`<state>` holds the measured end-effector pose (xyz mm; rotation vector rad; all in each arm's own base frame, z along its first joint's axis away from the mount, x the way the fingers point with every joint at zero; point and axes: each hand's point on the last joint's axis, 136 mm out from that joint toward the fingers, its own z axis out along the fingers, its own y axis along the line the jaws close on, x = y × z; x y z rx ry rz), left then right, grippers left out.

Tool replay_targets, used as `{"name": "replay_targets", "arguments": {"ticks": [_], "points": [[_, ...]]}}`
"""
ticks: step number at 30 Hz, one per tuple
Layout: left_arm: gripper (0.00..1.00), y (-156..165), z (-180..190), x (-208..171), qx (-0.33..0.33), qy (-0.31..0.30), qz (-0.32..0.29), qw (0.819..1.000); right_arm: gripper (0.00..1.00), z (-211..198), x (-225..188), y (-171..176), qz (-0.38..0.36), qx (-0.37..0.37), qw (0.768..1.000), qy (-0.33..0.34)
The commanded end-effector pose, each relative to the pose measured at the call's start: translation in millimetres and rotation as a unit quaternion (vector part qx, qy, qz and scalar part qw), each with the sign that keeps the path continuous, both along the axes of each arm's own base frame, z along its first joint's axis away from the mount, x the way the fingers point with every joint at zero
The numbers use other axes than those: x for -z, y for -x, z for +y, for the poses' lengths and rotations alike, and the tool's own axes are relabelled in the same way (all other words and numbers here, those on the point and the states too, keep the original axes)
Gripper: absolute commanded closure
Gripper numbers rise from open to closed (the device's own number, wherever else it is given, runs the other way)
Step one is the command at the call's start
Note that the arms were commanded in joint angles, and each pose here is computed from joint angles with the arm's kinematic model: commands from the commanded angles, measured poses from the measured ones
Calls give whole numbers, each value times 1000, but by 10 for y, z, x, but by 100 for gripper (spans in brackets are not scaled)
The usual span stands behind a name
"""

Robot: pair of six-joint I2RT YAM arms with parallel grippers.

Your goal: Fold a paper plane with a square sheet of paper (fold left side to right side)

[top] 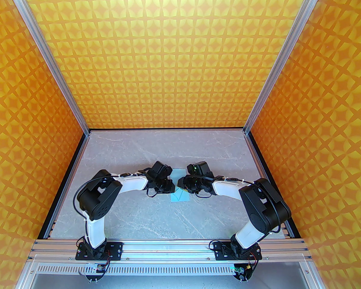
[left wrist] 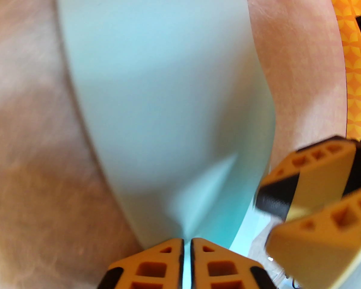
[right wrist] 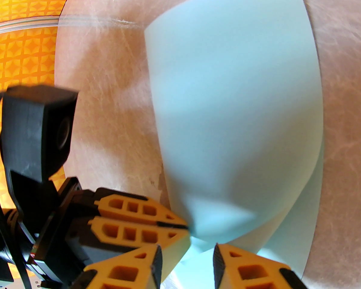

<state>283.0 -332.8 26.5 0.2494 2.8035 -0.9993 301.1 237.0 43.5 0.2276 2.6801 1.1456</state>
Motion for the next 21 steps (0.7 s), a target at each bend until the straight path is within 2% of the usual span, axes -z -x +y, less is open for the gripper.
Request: {"name": "replay_targets", "arguments": {"ticks": [1,5,10,14,21], "points": [[82,-53,38,-216,-24,21,-21,999,65,14,-61,-119,-14,12,1000,-1],[81,-68,41,-334,-38,46,-35,998,65,13,-36,-120,-11,13,1000,0],[74,-9,44,-336,-53,71,-27,996,65,12,-39,-121,-12,14,1000,0],[74,61,10,-320,-65,103,-11,993,66,10,-52,-125,-14,14,1000,0],[73,156,-59,-328,-65,117,-1,991,65,10,-53,-121,-14,14,1000,0]]}}
